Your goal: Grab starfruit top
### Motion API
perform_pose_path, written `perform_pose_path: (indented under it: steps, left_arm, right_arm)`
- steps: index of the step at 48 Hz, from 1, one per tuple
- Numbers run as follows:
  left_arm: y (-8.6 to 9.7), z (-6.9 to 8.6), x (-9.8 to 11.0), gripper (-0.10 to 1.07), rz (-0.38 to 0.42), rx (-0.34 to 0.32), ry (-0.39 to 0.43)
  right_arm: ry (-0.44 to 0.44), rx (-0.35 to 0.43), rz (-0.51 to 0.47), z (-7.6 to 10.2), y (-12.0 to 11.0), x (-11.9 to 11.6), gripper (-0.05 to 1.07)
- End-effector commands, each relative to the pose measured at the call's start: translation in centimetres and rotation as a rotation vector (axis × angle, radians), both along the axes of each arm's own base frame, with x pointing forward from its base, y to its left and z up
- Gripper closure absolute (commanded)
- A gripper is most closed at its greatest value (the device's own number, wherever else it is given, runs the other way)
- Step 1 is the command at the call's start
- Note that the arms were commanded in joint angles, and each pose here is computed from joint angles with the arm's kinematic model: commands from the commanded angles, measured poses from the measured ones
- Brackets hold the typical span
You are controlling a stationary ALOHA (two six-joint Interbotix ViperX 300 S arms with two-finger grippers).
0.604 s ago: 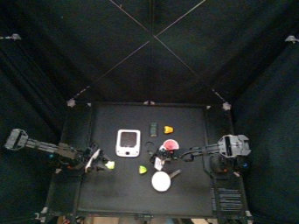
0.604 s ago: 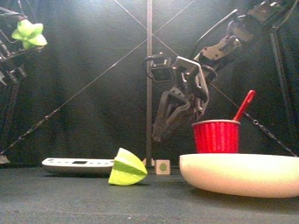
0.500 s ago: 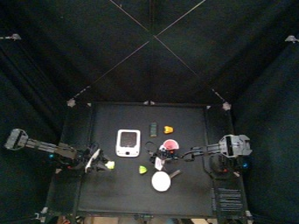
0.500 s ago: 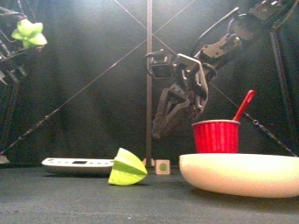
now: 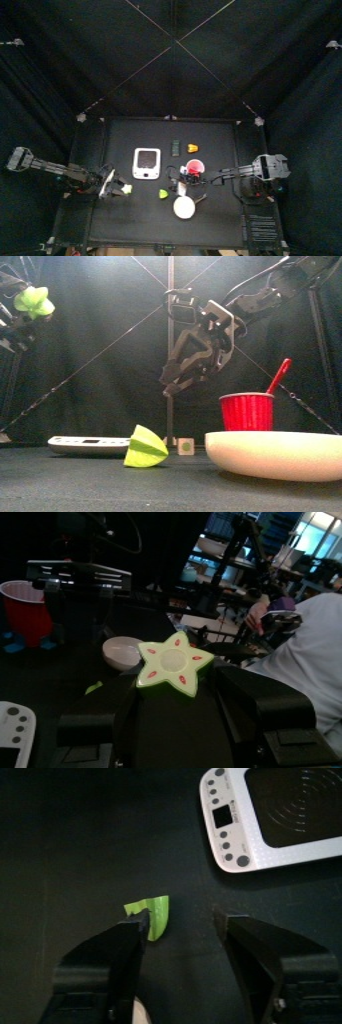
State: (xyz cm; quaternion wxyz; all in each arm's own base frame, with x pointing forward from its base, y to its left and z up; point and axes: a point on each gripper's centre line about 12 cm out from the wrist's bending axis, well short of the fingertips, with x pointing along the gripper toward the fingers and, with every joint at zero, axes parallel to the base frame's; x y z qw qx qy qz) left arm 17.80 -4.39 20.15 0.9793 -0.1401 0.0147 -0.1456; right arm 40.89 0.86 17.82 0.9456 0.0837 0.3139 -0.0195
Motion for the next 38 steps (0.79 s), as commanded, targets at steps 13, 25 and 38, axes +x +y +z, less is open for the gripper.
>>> perform_pose_path:
  steps: [13,25,38]
  left_arm:
    - [0.4,-0.3,0.7,0.43,0.040,0.007,0.047]
    - [1.0,-0.7,0.8,0.43,0.084,-0.012,0.083]
    - [1.5,-0.8,0.9,0.43,0.112,-0.011,0.093]
  right_arm:
    - [-0.014,-0.008,0.037,-0.7,1.3,1.7,-0.02]
    - [0.043,-0.061,0.105,-3.1,2.6,2.9,-0.02]
    - [0.126,-0.085,0.132,-5.1,3.7,3.7,-0.02]
